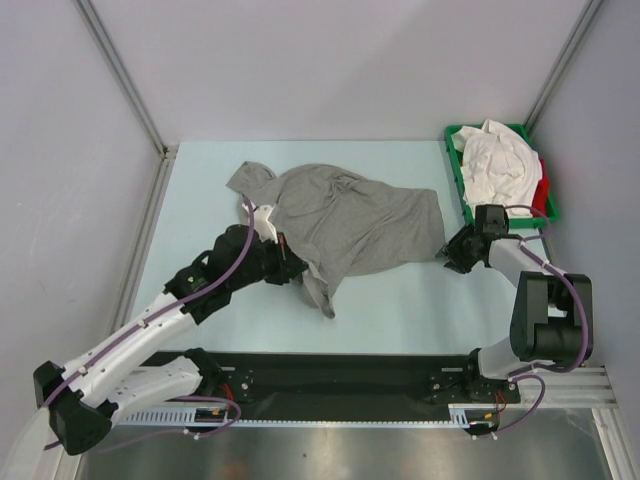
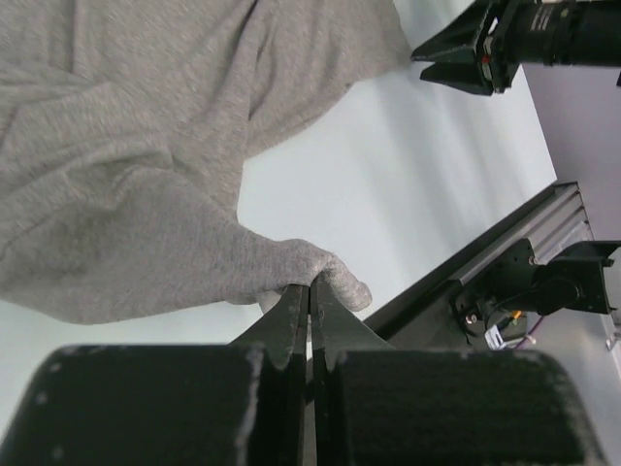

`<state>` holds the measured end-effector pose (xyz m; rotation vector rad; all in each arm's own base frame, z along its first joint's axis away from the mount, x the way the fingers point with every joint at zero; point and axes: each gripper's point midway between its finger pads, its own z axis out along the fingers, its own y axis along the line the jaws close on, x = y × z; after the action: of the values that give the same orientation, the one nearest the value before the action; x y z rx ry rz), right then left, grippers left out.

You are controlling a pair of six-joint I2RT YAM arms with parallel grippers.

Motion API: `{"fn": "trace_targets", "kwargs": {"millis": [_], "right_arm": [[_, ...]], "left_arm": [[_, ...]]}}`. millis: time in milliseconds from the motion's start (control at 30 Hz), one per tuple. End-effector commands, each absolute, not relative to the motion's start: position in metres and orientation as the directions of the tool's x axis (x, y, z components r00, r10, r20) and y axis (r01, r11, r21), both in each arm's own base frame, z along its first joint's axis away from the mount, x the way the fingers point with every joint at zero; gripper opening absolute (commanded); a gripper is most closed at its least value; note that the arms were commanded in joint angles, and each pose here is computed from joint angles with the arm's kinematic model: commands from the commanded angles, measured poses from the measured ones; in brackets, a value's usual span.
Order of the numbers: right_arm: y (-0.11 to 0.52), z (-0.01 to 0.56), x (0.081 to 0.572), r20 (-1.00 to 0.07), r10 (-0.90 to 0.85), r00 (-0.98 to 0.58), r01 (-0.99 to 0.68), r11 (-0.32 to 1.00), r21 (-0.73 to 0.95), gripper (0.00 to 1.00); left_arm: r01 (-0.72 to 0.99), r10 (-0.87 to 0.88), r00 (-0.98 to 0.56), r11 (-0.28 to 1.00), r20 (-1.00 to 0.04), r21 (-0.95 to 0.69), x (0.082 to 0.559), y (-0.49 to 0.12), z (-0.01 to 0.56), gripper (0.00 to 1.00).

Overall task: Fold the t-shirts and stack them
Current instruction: Flatten the tshirt out

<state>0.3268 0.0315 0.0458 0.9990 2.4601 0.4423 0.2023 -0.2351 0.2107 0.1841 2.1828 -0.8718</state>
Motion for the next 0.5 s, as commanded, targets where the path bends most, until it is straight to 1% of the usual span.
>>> {"fn": "trace_targets", "kwargs": {"millis": [0, 200, 400, 467], "right_arm": [[0.022, 0.046, 0.341, -0.342, 0.764, -0.547, 0.597, 0.643, 0.481, 0.43], [0.015, 0.035, 0.342, -0.356, 0.781, -0.512, 0.628, 0.624, 0.464, 0.43], [0.014, 0.030, 0.350, -0.357, 0.764, -0.538, 0.615, 0.645, 0.454, 0.43], [0.014, 0.030, 0.356, -0.358, 0.756, -0.548, 0.608, 0.654, 0.450, 0.40]], "left_arm": [[0.416, -0.098, -0.677, 0.767, -0.730, -0.488, 0.214, -0.228, 0.220, 0.00], [0.392, -0.110, -0.691, 0.773, -0.715, -0.498, 0.223, -0.218, 0.219, 0.00], [0.362, -0.125, -0.672, 0.804, -0.730, -0.471, 0.232, -0.200, 0.226, 0.00], [0.357, -0.130, -0.670, 0.807, -0.731, -0.471, 0.233, -0.197, 0.226, 0.00]]}}
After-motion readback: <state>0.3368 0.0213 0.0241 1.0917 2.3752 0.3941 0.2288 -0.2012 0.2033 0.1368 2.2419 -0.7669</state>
